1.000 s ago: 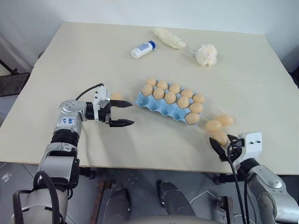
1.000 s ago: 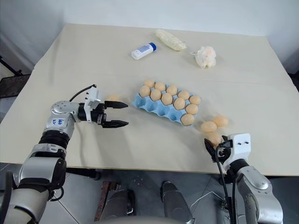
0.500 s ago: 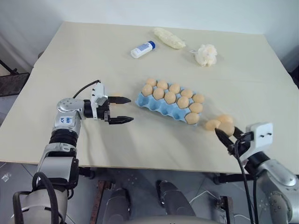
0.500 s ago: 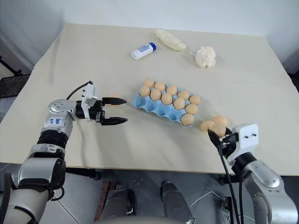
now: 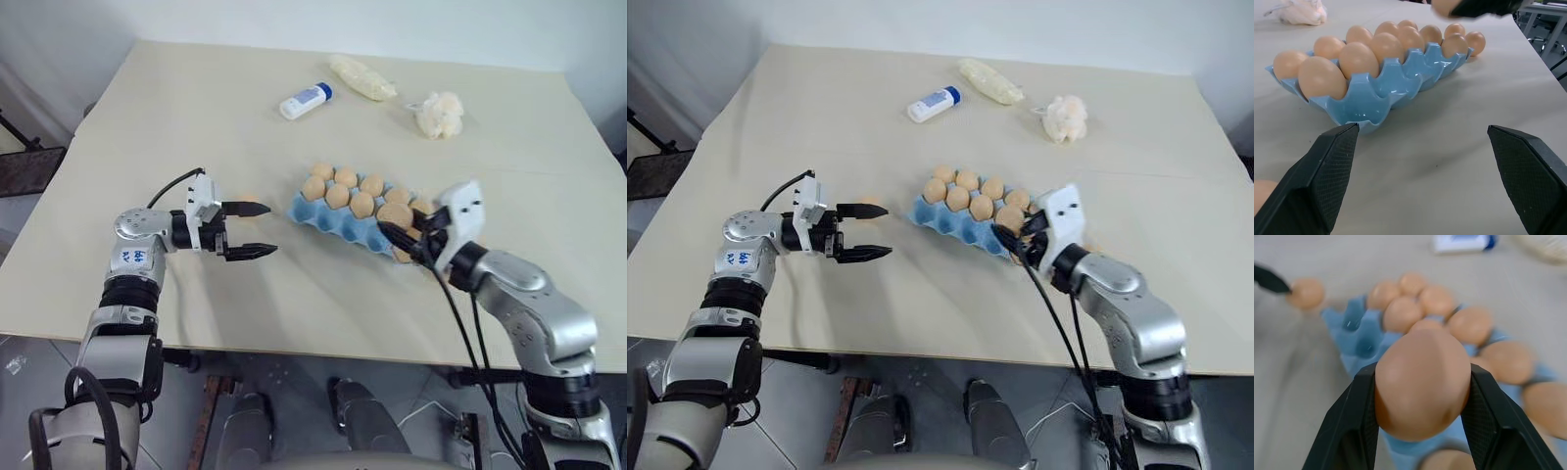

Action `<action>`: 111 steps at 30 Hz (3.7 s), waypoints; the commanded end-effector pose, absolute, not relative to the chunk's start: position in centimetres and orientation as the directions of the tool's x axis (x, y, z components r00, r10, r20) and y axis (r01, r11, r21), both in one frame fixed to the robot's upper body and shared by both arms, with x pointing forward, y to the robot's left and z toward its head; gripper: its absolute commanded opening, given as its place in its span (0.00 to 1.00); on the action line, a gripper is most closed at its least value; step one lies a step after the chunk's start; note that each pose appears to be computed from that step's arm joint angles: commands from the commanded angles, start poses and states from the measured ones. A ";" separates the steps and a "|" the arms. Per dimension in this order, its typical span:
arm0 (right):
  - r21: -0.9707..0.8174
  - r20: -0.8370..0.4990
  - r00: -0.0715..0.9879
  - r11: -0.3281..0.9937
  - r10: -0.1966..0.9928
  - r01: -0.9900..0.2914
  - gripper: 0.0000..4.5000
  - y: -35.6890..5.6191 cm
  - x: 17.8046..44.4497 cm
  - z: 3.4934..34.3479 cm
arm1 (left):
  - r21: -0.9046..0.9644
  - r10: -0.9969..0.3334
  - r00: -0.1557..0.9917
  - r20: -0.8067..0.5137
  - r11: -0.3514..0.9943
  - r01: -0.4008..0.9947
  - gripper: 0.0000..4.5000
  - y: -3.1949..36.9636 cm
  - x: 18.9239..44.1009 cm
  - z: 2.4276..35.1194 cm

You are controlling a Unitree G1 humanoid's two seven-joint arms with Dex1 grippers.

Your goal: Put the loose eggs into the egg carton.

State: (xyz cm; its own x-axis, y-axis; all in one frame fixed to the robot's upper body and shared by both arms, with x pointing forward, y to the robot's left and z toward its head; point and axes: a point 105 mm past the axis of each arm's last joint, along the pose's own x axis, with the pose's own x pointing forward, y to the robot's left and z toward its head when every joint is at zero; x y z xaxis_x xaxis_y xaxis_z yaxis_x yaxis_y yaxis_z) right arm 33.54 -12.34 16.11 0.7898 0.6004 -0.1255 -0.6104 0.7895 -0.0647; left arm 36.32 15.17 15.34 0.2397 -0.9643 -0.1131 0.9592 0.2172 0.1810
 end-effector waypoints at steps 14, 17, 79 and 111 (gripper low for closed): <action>-0.128 -0.154 0.734 0.723 0.662 -0.679 0.57 -10.7 33.5 15.6 | 0.246 -0.956 0.292 -0.004 0.282 0.927 1.00 16.1 36.1 17.4; -0.135 -0.145 0.728 0.716 0.670 -0.685 0.77 -10.4 33.4 16.0 | 0.246 -0.955 0.297 -0.002 0.287 0.926 1.00 16.3 36.1 17.4; 0.005 -0.131 0.941 0.949 0.313 -0.315 0.99 -22.9 28.2 10.4 | 0.195 -0.925 0.379 0.017 0.375 0.906 1.00 20.9 29.8 13.8; -0.060 -0.020 0.828 0.826 0.560 -0.560 0.47 -14.7 30.1 19.1 | 0.253 -0.924 0.371 0.092 0.382 0.889 1.00 20.6 30.5 15.3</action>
